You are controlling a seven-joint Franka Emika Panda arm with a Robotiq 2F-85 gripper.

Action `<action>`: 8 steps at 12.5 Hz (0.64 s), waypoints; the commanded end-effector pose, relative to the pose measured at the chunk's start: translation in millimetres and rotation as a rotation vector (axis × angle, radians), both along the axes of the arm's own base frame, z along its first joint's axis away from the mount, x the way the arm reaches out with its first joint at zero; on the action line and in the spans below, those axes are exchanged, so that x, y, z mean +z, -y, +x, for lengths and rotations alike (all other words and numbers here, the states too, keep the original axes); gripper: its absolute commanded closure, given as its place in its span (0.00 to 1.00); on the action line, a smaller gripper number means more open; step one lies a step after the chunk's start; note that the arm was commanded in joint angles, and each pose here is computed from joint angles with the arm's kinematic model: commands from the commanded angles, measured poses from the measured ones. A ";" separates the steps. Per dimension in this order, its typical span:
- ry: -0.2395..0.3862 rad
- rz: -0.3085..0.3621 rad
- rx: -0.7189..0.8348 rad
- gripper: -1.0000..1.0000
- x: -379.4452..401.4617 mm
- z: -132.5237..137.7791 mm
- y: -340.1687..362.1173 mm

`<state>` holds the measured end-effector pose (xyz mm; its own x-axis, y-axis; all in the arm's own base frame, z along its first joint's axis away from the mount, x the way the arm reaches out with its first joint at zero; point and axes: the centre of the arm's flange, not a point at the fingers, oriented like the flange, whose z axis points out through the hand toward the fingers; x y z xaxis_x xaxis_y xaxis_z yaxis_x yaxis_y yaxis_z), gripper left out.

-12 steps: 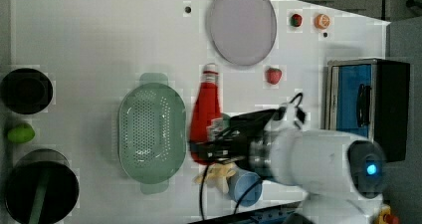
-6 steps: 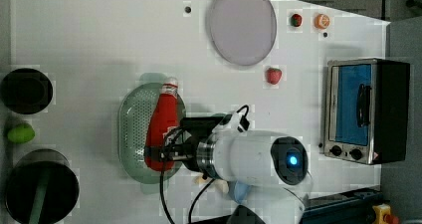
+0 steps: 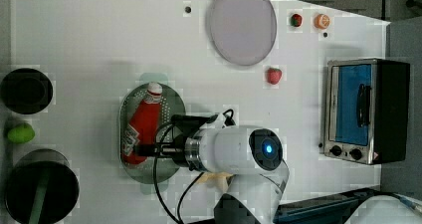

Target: Pick Ketchup from the table and place it in strainer.

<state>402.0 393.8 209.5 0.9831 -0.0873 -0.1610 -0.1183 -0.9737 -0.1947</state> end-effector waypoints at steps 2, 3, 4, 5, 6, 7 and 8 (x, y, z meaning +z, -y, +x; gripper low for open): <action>0.173 -0.050 -0.205 0.00 120.0 45.1 33.3; 0.169 -0.074 -0.257 0.00 144.5 51.4 49.3; 0.138 -0.097 -0.317 0.00 167.0 56.3 67.6; 0.095 -0.107 -0.373 0.00 189.3 60.6 85.9; 0.046 -0.114 -0.407 0.00 211.2 64.4 106.3; 0.014 -0.126 -0.409 0.00 234.6 67.9 127.6; 0.001 -0.137 -0.407 0.00 258.3 73.9 153.3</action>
<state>459.2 284.2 480.8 0.8837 -0.4631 -0.0688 -0.4680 -0.8775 -0.1047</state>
